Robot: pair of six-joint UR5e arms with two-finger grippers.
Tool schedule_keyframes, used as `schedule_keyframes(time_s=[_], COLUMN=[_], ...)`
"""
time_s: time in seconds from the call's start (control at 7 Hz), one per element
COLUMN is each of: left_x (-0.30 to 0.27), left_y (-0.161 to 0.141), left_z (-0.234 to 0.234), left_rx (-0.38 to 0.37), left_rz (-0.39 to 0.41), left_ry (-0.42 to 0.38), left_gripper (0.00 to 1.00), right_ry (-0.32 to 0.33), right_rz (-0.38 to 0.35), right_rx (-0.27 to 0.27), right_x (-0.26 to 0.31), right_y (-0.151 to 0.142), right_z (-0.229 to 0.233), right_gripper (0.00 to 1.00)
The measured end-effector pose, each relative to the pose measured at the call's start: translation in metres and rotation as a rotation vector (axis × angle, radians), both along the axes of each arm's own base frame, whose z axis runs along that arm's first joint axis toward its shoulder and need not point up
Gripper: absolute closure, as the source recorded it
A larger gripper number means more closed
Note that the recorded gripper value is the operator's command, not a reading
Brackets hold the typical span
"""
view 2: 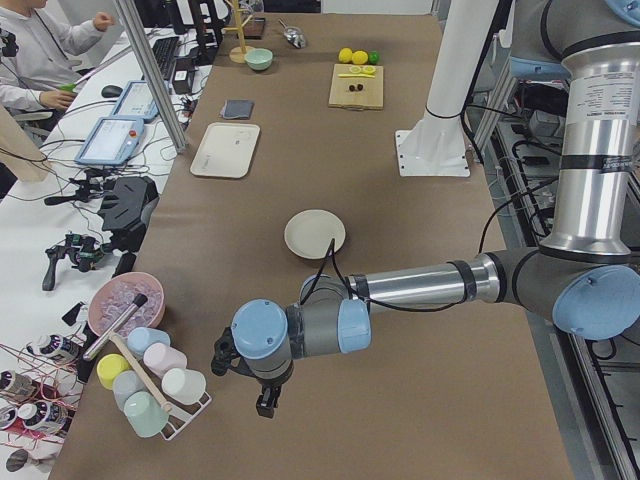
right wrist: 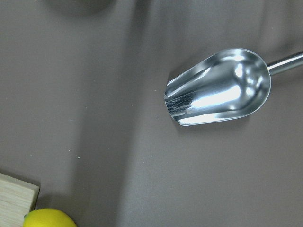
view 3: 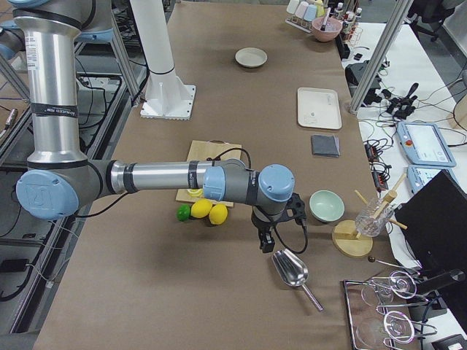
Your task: Place red cherry on plate
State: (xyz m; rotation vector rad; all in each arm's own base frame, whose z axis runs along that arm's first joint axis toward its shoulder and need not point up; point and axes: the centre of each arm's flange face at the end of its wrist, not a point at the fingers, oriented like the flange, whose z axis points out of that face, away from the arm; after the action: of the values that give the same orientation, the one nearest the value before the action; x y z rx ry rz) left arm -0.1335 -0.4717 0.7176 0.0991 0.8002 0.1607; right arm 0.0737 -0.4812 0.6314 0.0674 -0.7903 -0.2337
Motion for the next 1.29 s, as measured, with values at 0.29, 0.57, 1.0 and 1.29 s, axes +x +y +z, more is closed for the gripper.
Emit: schedule_keyframes(time_s=[0.29, 0.57, 1.0, 1.29], left_x=[-0.003, -0.003, -0.007, -0.006], left_y=[0.001, 0.009, 0.048, 0.061], left_z=[-0.004, 0.002, -0.012, -0.015], left_rx=[0.006, -0.005, -0.072, -0.130], left_rz=[-0.006, -0.006, -0.070, -0.119], left_ry=[-0.001, -0.008, -0.033, -0.041], left_gripper=[0.02, 0.02, 0.02, 0.02], right_ry=[0.013, 0.028, 0.026, 0.025], right_rz=[-0.007, -0.013, -0.012, -0.009], right_rx=[0.002, -0.002, 0.000, 0.005], right_x=[-0.003, -0.007, -0.008, -0.008], right_y=[-0.003, -0.006, 0.004, 0.005], right_z=[-0.002, -0.001, -0.003, -0.006], right_gripper=[0.00, 0.00, 0.00, 0.00])
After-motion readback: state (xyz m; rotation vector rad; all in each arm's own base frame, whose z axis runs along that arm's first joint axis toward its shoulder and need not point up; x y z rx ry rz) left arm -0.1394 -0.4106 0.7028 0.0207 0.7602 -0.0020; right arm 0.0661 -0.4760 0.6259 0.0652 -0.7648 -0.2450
